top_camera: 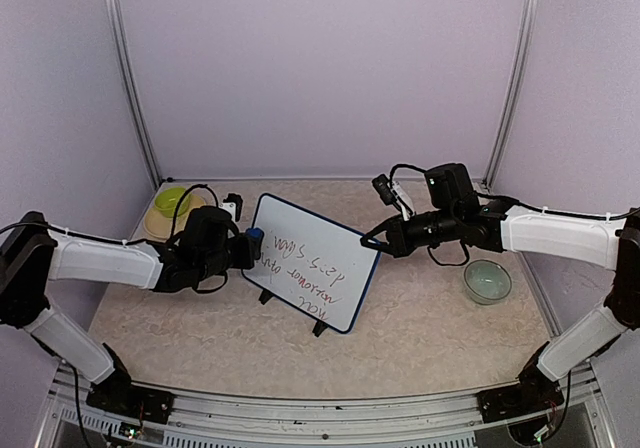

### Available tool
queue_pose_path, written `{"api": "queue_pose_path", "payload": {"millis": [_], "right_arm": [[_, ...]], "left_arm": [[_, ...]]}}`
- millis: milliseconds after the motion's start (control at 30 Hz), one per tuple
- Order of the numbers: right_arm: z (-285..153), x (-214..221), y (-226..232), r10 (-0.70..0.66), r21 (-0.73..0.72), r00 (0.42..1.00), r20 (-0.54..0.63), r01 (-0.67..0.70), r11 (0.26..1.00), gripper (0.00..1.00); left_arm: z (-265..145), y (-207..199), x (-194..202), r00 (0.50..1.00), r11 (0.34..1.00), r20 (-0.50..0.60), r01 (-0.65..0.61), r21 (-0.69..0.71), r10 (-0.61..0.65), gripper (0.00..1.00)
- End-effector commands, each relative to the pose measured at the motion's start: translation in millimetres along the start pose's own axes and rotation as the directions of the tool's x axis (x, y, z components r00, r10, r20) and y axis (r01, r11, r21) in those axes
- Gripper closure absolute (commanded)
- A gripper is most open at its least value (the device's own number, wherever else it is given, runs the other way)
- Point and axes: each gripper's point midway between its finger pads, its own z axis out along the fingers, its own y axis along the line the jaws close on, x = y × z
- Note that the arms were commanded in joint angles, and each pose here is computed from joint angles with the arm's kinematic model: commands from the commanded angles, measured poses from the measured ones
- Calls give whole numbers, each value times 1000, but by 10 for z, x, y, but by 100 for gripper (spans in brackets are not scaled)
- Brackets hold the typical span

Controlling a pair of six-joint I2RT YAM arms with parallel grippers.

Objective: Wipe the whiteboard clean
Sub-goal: Erase the center of the whiteboard.

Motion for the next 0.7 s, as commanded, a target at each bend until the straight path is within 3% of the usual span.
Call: {"api": "queue_pose_path", "payload": {"millis": [0, 300, 667], "right_arm": [[49, 212, 11, -23, -19, 997, -73, 22, 1000, 100], [55, 207, 7, -26, -18, 997, -74, 25, 1000, 100], [95, 228, -9, -20, -24, 997, -80, 18, 1000, 100]], "left_arm": [[79, -186, -542, 995, 999, 103, -4, 32, 0, 83], [159, -269, -849, 989, 999, 146, -19, 46, 12, 83], [28, -188, -4, 999, 998, 10, -51, 41, 51, 83]]}}
